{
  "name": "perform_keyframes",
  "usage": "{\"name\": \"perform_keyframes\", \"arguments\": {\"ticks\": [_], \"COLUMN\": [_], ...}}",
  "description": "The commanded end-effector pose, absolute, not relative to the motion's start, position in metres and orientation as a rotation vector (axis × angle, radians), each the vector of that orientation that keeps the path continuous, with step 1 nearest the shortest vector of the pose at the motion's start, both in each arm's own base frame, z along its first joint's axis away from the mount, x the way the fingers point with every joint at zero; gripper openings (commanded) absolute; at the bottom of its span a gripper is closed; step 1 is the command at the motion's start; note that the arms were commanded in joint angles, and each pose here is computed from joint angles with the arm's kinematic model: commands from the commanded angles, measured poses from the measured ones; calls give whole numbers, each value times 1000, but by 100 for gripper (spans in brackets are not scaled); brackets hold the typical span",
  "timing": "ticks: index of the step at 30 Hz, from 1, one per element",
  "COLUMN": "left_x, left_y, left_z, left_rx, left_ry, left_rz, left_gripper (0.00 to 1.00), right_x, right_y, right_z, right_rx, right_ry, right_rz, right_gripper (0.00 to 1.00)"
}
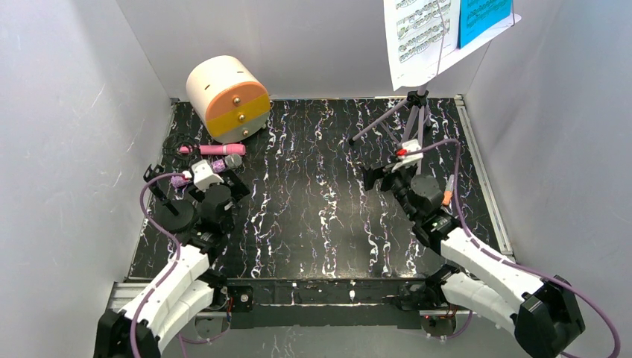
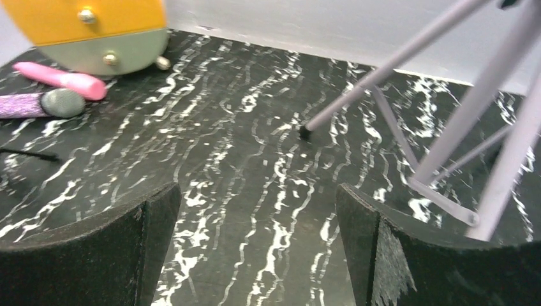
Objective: Pack up the instrument practice props
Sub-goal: Move the microphone stand to the center of the board, then move the music stand to the center of the board.
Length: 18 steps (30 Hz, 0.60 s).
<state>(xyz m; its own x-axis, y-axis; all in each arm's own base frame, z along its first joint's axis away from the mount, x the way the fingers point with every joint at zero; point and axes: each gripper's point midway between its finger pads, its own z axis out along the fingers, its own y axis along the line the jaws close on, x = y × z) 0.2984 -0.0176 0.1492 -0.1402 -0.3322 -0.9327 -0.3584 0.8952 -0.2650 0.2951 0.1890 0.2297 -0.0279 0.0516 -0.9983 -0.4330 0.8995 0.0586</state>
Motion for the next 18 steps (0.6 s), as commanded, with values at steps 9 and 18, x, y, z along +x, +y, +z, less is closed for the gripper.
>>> {"name": "perform_keyframes", "arguments": {"ticks": [9, 18], "left_x": [266, 268], "left_y": [-13, -50], "left_z": [179, 231], "left_rx": [-589, -198], "left_ry": [1777, 1799], "left_rz": [-34, -146], "left_gripper": [93, 94], "right_x": [345, 371], "right_y": [128, 73], "right_z": [246, 263], "right_rx": [-110, 40], "right_ry": [1652, 1634], "right_rz": [361, 289], "right_gripper": [99, 99]}}
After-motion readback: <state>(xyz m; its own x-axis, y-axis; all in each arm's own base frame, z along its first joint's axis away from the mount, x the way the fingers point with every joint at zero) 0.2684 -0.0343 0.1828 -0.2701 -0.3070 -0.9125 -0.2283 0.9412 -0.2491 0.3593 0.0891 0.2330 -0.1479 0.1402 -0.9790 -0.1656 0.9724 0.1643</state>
